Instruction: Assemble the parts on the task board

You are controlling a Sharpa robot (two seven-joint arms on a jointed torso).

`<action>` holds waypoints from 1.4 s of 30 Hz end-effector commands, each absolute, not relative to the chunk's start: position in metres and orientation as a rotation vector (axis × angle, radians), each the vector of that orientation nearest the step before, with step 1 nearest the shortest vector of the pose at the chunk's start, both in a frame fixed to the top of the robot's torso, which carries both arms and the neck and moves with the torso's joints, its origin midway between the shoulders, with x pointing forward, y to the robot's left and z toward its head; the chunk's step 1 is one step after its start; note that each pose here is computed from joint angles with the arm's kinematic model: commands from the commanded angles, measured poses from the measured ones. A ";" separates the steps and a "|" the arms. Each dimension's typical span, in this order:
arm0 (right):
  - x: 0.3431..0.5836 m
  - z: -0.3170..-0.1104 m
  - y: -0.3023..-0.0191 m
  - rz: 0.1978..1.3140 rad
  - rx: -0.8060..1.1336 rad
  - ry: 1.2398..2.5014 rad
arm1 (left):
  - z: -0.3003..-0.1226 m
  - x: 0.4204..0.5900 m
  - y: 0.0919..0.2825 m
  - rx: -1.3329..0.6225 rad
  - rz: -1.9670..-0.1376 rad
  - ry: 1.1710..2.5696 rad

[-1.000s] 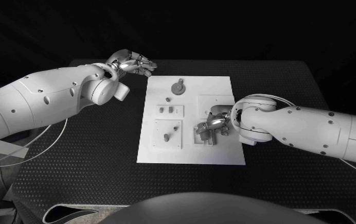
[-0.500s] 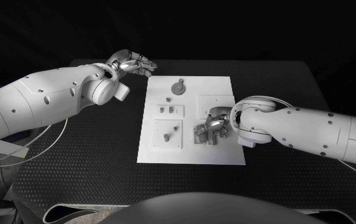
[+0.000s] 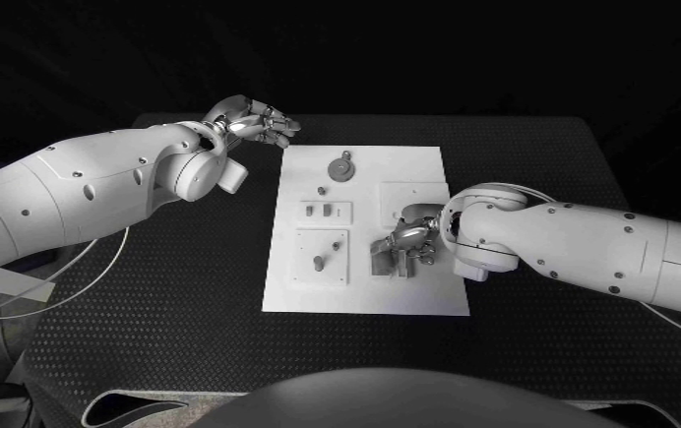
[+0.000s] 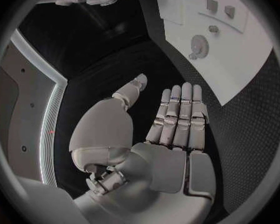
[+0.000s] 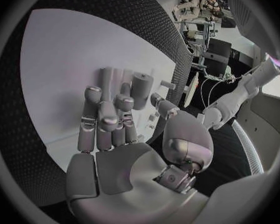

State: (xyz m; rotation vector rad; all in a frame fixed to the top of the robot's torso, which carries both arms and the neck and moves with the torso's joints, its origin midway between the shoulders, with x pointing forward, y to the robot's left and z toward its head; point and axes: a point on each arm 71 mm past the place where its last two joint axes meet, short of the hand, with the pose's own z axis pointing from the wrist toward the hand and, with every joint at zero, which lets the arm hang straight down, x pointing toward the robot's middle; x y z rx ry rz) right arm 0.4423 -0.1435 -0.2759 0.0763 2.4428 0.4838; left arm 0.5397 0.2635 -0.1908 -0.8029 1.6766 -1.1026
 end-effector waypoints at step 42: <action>0.425 -0.263 -0.145 0.478 -0.202 2.320 | -0.191 0.539 0.262 -0.787 -1.116 1.693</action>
